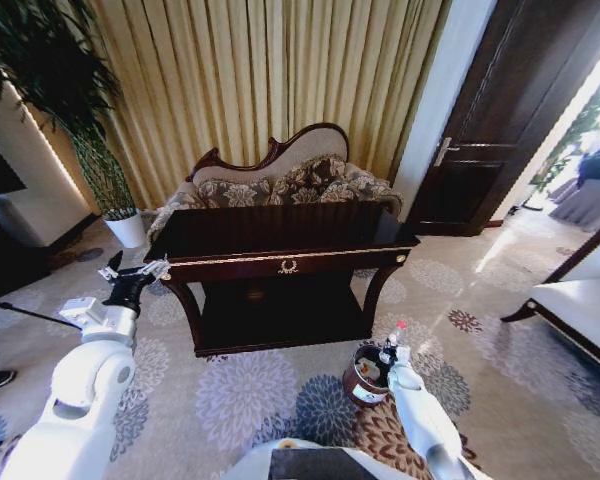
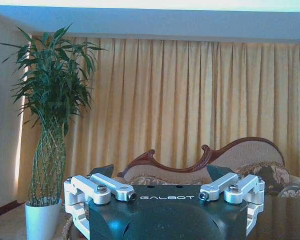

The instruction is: Move to the front of the table and place the trash on the table into the trash bin.

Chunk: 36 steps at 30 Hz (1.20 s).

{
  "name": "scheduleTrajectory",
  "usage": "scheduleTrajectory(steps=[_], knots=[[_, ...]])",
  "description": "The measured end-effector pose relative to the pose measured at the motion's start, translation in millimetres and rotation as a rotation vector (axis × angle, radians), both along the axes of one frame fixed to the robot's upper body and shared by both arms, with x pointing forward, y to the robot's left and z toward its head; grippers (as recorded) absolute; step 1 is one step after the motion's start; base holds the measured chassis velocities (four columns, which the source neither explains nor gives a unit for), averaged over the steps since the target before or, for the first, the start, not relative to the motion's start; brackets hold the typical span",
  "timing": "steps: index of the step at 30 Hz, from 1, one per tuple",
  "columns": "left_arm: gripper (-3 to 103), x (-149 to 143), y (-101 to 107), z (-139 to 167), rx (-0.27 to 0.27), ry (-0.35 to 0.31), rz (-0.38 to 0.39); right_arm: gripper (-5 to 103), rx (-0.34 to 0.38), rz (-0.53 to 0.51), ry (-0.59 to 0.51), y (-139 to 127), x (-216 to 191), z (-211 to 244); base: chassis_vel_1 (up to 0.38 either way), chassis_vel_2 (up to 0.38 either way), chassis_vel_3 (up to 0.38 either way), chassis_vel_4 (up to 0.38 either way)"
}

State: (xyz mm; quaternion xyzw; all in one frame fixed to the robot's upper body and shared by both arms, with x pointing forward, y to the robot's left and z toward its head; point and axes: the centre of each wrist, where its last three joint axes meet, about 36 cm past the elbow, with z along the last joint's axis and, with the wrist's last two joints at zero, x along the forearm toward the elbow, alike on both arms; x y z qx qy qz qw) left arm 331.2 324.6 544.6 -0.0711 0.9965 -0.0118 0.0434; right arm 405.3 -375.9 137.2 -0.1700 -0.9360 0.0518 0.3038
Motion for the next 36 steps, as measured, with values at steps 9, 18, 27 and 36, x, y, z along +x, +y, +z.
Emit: scheduleTrajectory(steps=[9,18,27,36], knots=[[100,1,-1,0,0.006,0.002,-0.012,65,0.008,0.001,-0.016,4,2,-1,0.000,0.000,0.000,0.000],[100,1,-7,-4,0.004,0.006,-0.035,96,-0.011,0.000,-0.051,-6,15,13,0.000,0.000,0.000,0.000],[100,1,-4,2,-0.012,-0.040,-0.012,100,0.031,-0.020,-0.335,1,-14,96,0.000,0.000,0.000,0.000],[100,4,-6,-3,0.015,-0.022,-0.008,100,0.147,0.172,-0.606,65,-86,311,0.000,0.000,0.000,0.000]])
